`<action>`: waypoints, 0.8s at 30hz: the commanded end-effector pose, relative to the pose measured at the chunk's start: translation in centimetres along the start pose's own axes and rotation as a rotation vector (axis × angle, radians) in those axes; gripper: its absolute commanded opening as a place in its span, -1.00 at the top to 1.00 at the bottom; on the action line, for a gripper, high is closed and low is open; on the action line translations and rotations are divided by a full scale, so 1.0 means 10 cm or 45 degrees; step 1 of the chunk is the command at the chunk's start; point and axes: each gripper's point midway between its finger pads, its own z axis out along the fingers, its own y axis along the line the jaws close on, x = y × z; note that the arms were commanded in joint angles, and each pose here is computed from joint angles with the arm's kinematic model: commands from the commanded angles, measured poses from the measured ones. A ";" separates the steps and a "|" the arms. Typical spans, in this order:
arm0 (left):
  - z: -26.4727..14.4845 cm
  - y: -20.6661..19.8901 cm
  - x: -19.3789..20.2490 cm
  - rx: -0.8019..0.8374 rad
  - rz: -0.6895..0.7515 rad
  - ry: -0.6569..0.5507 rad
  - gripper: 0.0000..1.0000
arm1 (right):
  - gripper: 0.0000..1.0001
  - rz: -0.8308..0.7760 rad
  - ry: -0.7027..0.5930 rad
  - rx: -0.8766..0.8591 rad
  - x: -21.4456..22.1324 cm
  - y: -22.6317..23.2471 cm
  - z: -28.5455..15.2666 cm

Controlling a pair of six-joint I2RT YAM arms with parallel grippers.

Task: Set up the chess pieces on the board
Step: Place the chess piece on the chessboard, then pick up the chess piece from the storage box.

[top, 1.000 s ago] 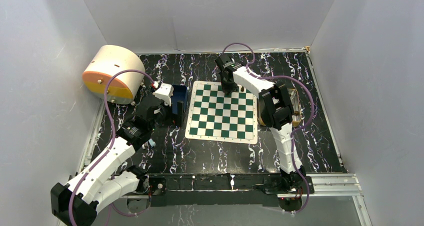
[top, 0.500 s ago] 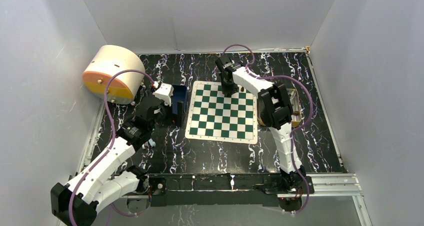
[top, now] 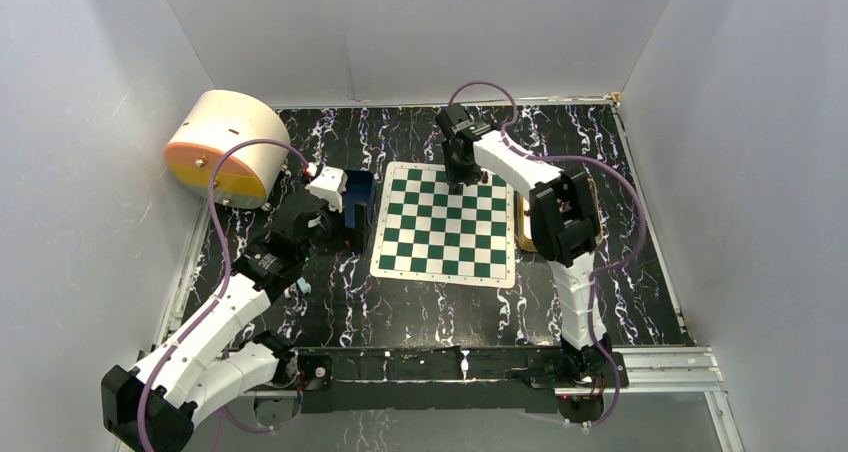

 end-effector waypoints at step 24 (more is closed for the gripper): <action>-0.03 0.00 -0.05 0.007 -0.007 -0.034 -0.87 | 0.27 0.365 -0.221 0.256 0.16 -2.04 -0.75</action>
